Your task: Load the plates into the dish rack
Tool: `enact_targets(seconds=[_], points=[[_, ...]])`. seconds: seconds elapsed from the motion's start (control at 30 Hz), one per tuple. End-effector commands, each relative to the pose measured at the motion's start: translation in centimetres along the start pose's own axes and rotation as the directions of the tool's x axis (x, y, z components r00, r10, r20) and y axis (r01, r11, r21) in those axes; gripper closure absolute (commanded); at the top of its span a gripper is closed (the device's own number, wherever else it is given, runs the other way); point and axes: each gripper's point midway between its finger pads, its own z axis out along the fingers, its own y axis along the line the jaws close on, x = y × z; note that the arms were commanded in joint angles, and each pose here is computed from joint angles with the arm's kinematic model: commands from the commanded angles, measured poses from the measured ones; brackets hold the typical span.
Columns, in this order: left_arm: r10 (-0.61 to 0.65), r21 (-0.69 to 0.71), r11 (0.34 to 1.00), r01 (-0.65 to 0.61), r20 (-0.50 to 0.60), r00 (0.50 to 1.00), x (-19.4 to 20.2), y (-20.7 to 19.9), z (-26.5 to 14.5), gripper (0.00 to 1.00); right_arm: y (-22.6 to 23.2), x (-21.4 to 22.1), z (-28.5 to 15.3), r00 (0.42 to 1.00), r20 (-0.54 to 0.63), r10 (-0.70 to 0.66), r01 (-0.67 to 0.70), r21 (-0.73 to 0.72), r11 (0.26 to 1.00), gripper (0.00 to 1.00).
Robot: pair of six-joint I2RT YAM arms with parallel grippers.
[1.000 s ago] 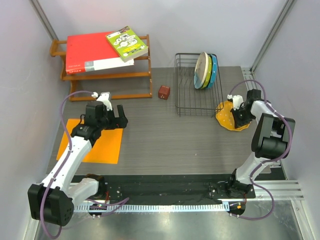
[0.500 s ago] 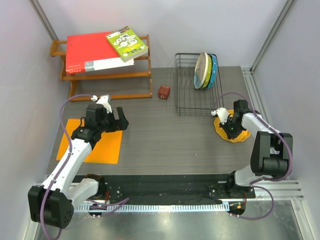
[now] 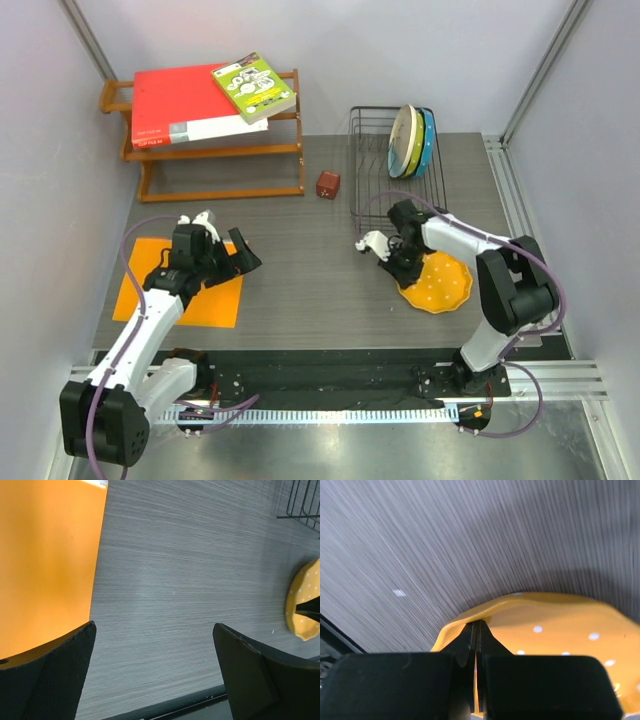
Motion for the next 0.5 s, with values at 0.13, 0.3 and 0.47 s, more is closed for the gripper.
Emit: enact_targets(seconds=[0.13, 0.3, 0.47], points=[[-0.069, 0.04, 0.997, 0.069, -0.013, 0.998, 0.0, -0.8, 0.3, 0.01, 5.3, -10.6, 1.9, 0.989, 0.125, -0.08, 0.097, -0.141, 0.985, 0.98], [-0.071, 0.04, 0.997, 0.072, -0.028, 0.997, 0.3, -0.7, 0.5, 0.01, 6.9, -16.5, 2.4, 0.971, 0.221, -0.087, 0.121, -0.147, 0.982, 0.98], [-0.088, 0.051, 0.995, 0.09, -0.053, 0.995, 0.8, -0.8, 1.0, 0.0, 6.7, -21.6, -1.5, 0.929, 0.368, 0.035, 0.01, -0.119, 0.993, 0.96]])
